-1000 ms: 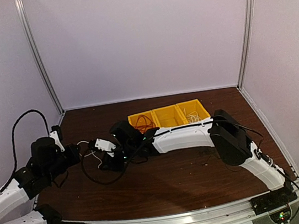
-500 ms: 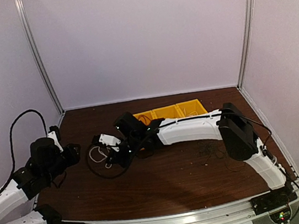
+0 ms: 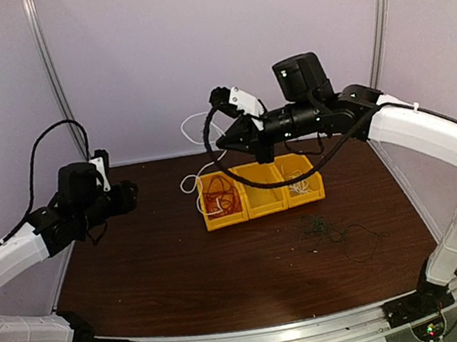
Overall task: Untangle the cables
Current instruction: Place the untangled cable in the bin.
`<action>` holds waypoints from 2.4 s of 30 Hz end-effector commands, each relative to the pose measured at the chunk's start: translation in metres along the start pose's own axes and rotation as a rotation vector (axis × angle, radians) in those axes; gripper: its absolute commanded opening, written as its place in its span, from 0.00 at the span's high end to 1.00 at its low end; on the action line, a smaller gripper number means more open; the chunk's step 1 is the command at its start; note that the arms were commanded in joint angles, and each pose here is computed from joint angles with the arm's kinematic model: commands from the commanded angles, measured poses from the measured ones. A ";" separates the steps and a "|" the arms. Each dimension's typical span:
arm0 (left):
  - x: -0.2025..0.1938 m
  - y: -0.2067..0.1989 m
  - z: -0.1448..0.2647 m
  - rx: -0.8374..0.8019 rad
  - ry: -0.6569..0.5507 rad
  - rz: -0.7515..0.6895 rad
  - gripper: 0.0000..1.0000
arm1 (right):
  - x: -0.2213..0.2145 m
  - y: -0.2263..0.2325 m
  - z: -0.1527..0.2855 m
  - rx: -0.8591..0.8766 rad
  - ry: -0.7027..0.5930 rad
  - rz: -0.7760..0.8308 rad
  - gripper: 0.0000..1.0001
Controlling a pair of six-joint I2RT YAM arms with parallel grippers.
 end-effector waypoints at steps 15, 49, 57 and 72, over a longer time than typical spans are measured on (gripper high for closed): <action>0.081 -0.072 -0.077 -0.202 -0.140 -0.169 0.40 | -0.063 -0.139 0.097 -0.415 0.107 -0.083 1.00; 0.096 -0.051 -0.033 -0.181 -0.266 -0.195 0.39 | -0.272 -0.167 0.019 -0.259 0.424 -0.535 1.00; 0.097 -0.051 -0.032 -0.190 -0.272 -0.196 0.39 | -0.314 -0.182 0.014 -0.286 0.484 -0.675 1.00; 0.096 -0.053 -0.031 -0.214 -0.270 -0.194 0.39 | -0.313 -0.169 0.016 -0.332 0.584 -0.645 0.86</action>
Point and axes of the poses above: each gripper's point midway between its finger pads, its own z axis back along the fingers, its own y axis along the line the jaws close on, x = y × z, the point moved 7 cm from there along z, back along the fingers, and after that the axes turned 1 degree about -z, right-handed, at the moved point
